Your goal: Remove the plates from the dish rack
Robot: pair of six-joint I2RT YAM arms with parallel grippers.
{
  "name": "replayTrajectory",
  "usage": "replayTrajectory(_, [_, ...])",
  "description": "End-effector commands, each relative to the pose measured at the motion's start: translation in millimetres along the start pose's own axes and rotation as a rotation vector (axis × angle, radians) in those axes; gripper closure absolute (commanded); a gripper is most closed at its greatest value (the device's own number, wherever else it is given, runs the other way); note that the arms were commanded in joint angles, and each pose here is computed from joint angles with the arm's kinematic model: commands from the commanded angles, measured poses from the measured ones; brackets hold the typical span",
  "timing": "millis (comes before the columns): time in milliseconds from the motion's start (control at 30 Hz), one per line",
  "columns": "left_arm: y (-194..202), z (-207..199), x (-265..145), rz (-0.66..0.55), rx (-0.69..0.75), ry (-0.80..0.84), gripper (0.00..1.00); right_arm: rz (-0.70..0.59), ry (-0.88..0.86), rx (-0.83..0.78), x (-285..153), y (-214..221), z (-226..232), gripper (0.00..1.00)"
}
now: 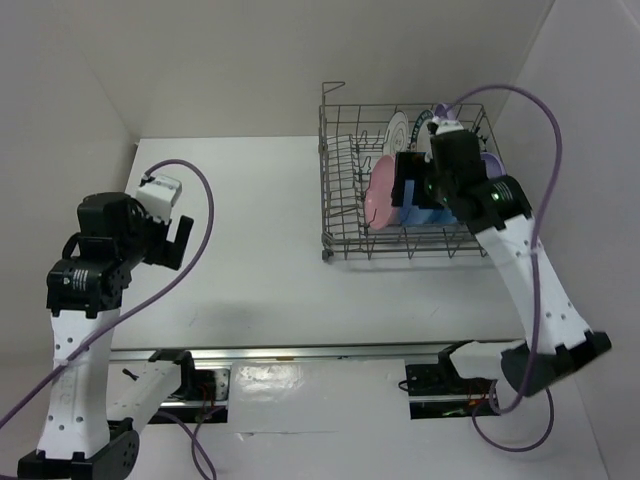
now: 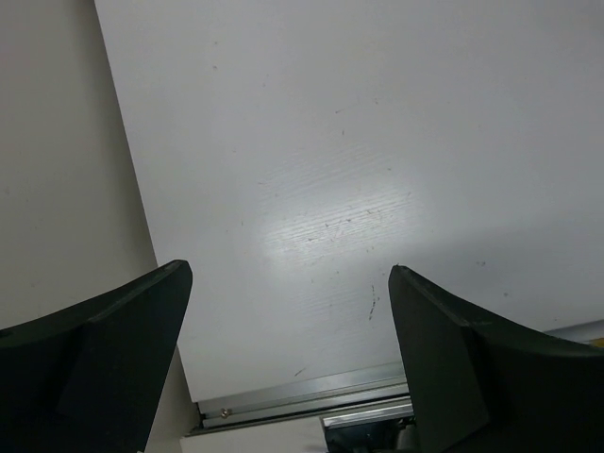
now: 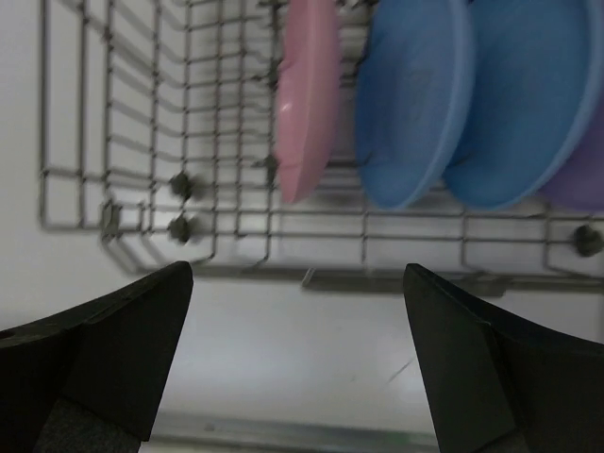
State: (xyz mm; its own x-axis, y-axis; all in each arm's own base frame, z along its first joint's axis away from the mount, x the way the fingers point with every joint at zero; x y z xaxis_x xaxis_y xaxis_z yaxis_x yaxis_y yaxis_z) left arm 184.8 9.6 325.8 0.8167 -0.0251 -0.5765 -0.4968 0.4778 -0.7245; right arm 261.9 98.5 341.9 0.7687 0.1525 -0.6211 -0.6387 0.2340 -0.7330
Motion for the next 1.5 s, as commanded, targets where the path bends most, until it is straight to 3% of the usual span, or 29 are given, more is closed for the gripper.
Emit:
replayTrajectory(0, [-25.0,11.2,-11.9,-0.110,0.026,-0.040,0.00,-0.233,0.286,-0.101,23.3,-62.0,-20.8,0.00])
replayTrajectory(67, [-27.2,13.5,-11.8,-0.120,0.052,-0.047,0.00,-0.279,0.410,-0.131,41.5,-77.2,-32.4,0.00])
replayTrajectory(100, [-32.3,16.3,-11.5,-0.144,0.053,-0.061,0.00,-0.322,0.393,-0.140,49.2,-90.3,-33.0,0.00])
replayTrajectory(167, [-31.1,16.8,-6.3,-0.142,0.079,-0.062,0.00,-0.286,0.318,-0.216,67.4,-92.9,-31.6,0.00])
replayTrajectory(267, [-33.7,15.4,4.6,-0.154,0.080,-0.046,0.00,-0.318,0.308,-0.060,78.0,-121.0,-54.4,0.07])
replayTrajectory(300, [-33.8,15.4,4.6,-0.154,0.080,-0.046,0.00,-0.312,0.270,-0.021,81.4,-127.0,-60.6,0.13])
replayTrajectory(367, [-38.7,18.1,12.3,-0.158,0.081,-0.049,0.00,-0.361,0.289,0.081,86.3,-147.6,-90.1,0.44])
replayTrajectory(400, [-40.1,19.0,16.6,-0.154,0.080,-0.046,0.00,-0.370,0.260,0.099,86.4,-151.5,-91.8,0.57])
replayTrajectory(433, [-42.4,20.2,16.7,-0.165,0.081,-0.053,0.00,-0.377,0.242,0.111,91.0,-154.9,-92.8,0.63])
replayTrajectory(467, [-41.4,21.1,21.4,-0.147,0.080,-0.053,0.00,-0.353,0.212,0.106,98.8,-148.4,-90.4,0.62])
replayTrajectory(567, [-41.8,21.6,35.0,-0.142,0.079,-0.050,0.00,-0.272,0.097,0.059,121.2,-123.1,-78.2,0.44])
replayTrajectory(733, [-34.6,13.8,59.2,-0.080,0.055,0.012,0.00,-0.217,0.108,0.062,133.0,-104.4,-84.1,0.36])
replayTrajectory(1033, [-22.8,9.0,66.2,-0.050,0.050,0.019,0.00,-0.133,0.191,0.094,159.6,-70.8,-93.1,0.36])
replayTrajectory(1167, [-22.5,6.5,61.3,-0.065,0.065,0.019,0.00,-0.069,0.193,0.097,181.8,-54.1,-93.0,0.43])
replayTrajectory(1333, [-19.1,5.6,54.6,-0.069,0.055,0.006,0.00,-0.032,0.234,0.115,194.9,-40.1,-93.3,0.43])
replayTrajectory(1433, [-18.5,5.2,48.6,-0.078,0.055,0.001,0.00,-0.039,0.268,0.117,190.4,-37.6,-93.2,0.56])
replayTrajectory(1467, [-18.5,5.2,48.6,-0.078,0.055,0.001,0.00,-0.059,0.294,0.105,186.7,-39.5,-91.1,0.65])
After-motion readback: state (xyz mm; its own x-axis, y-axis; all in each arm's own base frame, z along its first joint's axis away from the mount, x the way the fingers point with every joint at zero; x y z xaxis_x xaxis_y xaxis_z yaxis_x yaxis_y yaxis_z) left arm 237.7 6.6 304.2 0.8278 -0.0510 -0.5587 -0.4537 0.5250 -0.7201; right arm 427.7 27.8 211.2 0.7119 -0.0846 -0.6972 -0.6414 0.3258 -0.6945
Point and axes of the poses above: each gripper's point midway between its finger pads, its own x axis out along the fingers, its own z axis along the line the jaws close on, y = z × x, the point moved 4 cm from there along -x, back along the fingers, and after that the axes turned 9 degrees about x, right-handed, at the moved point
